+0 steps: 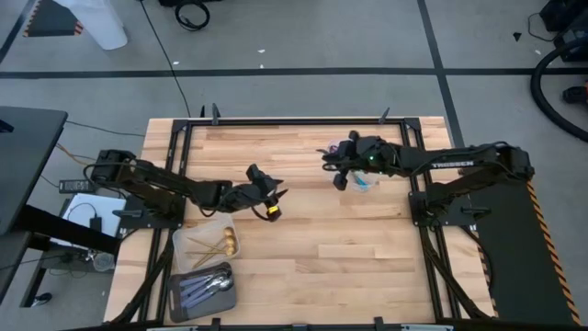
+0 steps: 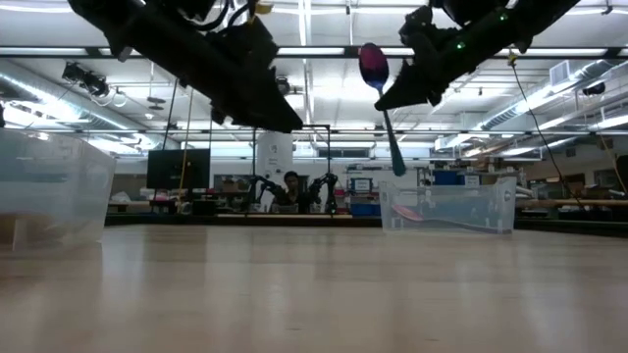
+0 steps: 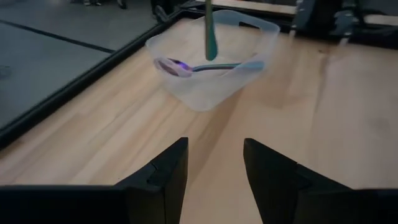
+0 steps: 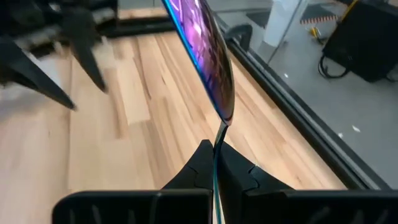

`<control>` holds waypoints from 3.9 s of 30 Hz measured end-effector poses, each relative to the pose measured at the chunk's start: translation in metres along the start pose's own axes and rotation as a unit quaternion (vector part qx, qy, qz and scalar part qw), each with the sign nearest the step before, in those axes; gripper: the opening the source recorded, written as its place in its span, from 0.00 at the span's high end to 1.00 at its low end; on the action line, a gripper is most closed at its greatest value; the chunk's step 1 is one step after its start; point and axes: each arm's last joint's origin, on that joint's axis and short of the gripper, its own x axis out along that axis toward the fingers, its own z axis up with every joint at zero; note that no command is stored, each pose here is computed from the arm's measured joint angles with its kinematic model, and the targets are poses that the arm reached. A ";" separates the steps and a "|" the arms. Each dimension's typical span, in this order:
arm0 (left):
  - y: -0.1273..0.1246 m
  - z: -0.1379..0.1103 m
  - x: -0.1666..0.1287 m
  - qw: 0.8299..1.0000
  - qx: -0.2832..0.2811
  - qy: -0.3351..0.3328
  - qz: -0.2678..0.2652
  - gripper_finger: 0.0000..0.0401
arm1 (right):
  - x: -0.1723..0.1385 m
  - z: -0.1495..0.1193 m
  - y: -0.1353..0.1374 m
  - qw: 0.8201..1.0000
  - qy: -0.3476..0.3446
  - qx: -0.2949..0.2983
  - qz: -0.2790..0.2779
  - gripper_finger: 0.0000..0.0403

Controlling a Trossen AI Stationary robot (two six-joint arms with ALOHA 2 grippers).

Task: Sort silverware by color (type)
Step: Put the blue spoon into the top transparent bin, then return to Home Position

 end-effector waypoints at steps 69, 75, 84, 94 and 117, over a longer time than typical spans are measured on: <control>0.029 0.044 -0.073 0.993 0.075 -0.024 -0.082 0.60 | 0.033 -0.096 -0.090 0.902 0.357 0.236 -0.054 0.88; 0.031 0.037 -0.077 0.991 0.104 0.011 -0.081 0.60 | 0.029 -0.091 -0.093 0.905 0.353 0.233 -0.037 0.79; 0.031 0.036 -0.076 0.986 0.122 0.018 -0.114 0.60 | 0.004 -0.057 -0.091 0.940 0.273 0.205 -0.002 0.75; 0.050 -0.010 -0.065 0.988 0.073 0.009 -0.138 0.60 | -0.027 -0.034 -0.069 0.984 0.081 0.154 0.034 0.76; 0.104 -0.061 -0.115 0.975 -0.072 -0.164 -0.133 0.60 | -0.063 -0.064 -0.020 0.981 -0.144 0.119 0.050 0.76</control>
